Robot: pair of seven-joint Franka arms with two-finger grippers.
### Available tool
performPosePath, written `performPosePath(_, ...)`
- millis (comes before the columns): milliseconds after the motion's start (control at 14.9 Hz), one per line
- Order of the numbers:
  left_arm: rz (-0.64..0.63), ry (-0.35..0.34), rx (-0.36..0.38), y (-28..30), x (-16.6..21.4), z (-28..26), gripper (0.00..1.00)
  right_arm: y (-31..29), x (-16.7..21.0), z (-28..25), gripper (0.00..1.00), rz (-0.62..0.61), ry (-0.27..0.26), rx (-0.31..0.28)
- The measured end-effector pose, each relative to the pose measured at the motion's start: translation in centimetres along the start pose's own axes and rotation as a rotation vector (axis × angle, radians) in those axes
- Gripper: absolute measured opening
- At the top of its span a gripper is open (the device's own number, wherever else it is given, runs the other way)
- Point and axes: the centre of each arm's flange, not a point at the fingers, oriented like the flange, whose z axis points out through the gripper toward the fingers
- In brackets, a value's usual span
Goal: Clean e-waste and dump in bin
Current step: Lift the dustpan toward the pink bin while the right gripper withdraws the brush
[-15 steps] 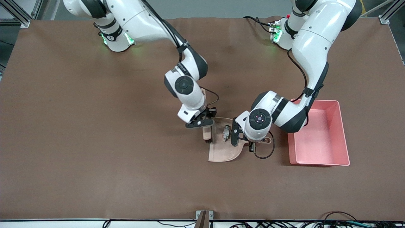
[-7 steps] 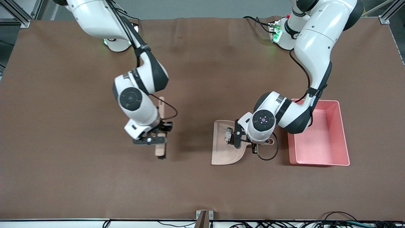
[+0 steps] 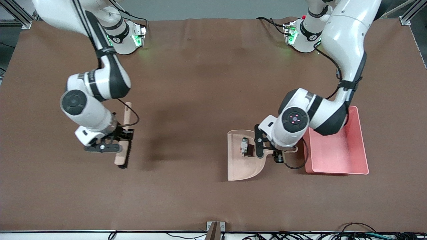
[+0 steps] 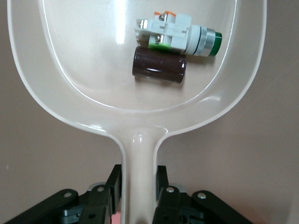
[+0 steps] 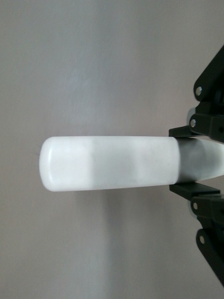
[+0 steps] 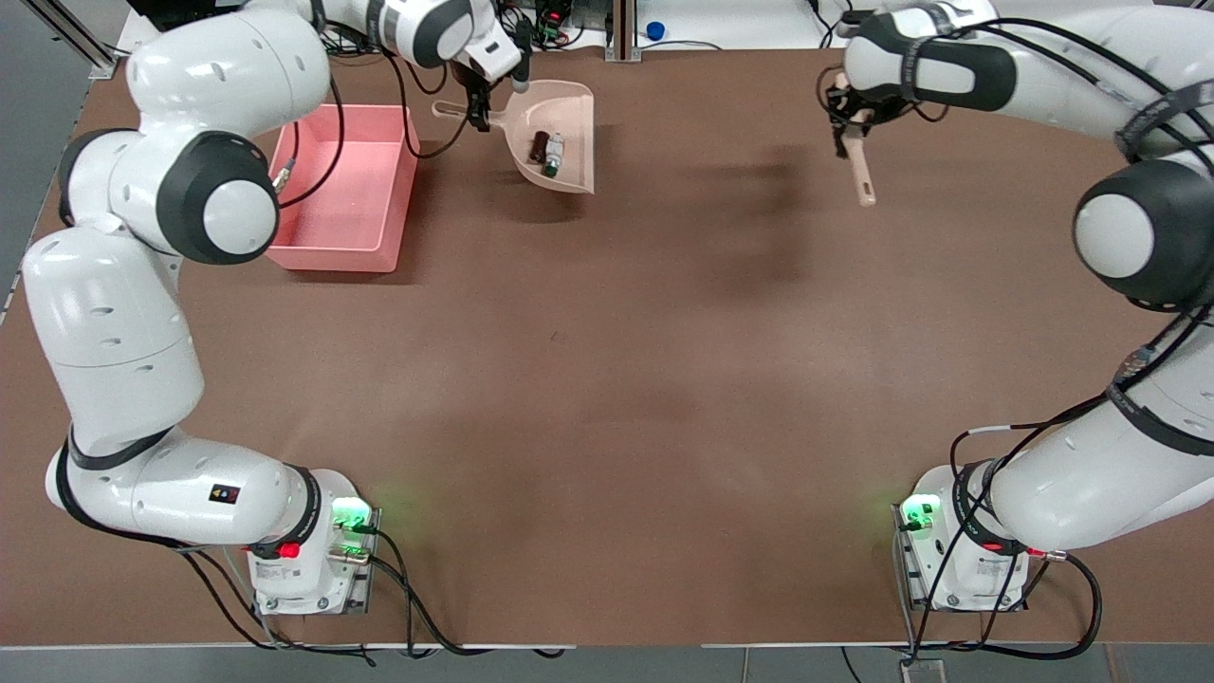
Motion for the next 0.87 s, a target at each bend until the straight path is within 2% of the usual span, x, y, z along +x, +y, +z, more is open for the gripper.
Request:
performPosePath(201, -0.046, 0.032, -0.043, 0.0, -3.2, -1.7, 0.34, 4.2, -2.7, 2.8, 0.43, -0.011, 0.006, 0.002)
performPosePath(403, -0.064, 0.041, -0.072, 1.2, -6.9, -2.5, 0.34, 8.4, -4.2, 5.1, 0.43, 0.000, -0.026, -0.003)
performPosePath(872, -0.025, 0.014, -0.081, 3.6, -20.6, -5.2, 0.34, 13.6, -6.8, 8.1, 0.43, 0.059, -0.103, -0.006)
